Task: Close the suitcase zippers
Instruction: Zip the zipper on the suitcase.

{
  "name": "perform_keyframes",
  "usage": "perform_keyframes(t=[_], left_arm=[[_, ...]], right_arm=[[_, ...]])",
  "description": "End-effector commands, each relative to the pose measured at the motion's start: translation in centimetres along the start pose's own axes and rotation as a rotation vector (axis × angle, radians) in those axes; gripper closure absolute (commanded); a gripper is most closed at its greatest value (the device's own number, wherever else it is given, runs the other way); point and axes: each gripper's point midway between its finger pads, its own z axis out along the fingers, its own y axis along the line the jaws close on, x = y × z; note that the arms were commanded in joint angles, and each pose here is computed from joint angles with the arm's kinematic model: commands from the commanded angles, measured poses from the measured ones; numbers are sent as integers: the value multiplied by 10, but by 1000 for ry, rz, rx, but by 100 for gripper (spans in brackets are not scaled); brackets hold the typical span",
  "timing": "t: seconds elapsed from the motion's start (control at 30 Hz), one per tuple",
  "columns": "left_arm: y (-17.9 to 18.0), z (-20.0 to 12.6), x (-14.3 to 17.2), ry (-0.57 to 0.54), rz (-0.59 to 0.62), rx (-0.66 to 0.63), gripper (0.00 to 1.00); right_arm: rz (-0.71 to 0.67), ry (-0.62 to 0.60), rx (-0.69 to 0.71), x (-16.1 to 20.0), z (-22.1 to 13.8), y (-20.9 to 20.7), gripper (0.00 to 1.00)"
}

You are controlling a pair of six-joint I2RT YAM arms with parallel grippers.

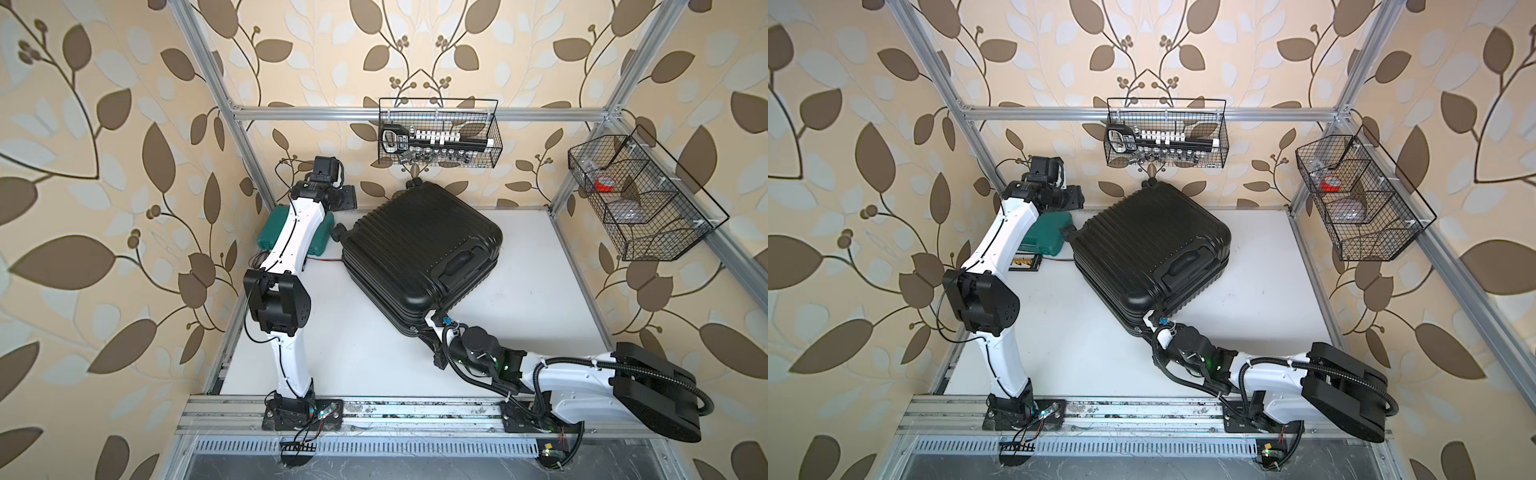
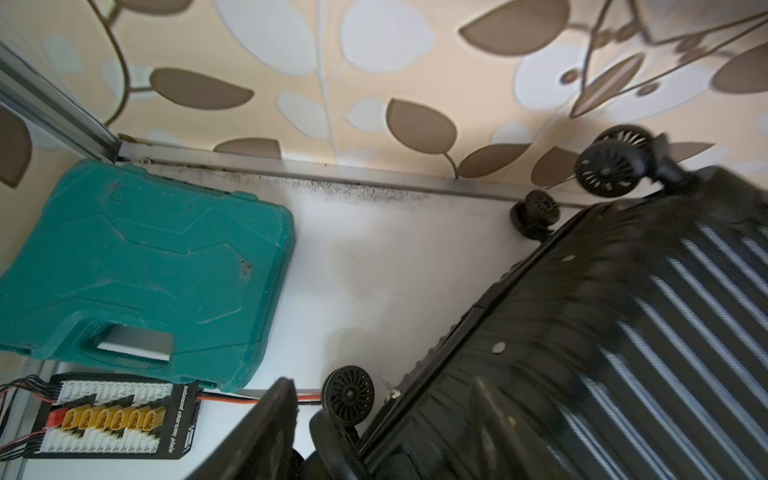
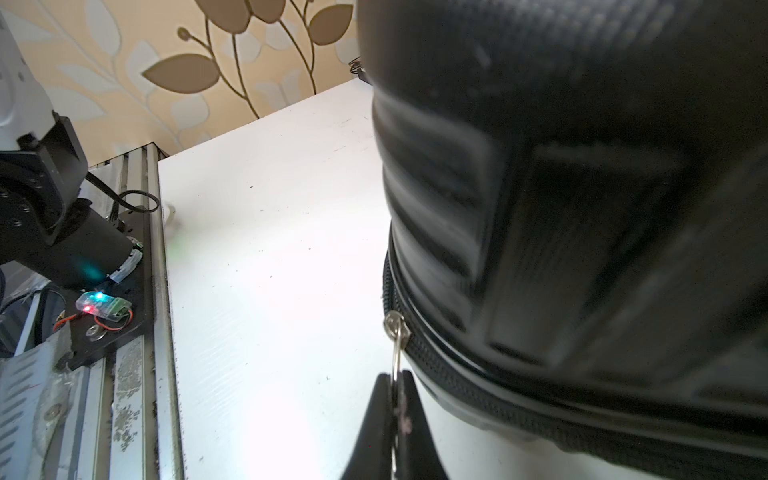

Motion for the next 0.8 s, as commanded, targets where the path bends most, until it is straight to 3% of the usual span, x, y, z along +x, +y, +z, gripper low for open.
perform_keyframes(t=[0.0,0.27,0.6,0.63,0.77], left_arm=[[1,5,10,65,23,-4,39],[6,26,48,228,82,-12,44],[9,-13,111,456,95,16,51],[11,-13,128,499,91,19,52],[6,-32,148,521,73,71,52]], right_arm=[[9,-25,62,-11,-1,-10,100],[0,-31,121,-12,-8,-21,100],[40,-26,240,-13,-25,-51,100],[53,-25,253,-12,-28,-55,100],[95,-28,319,-9,-38,-74,100]])
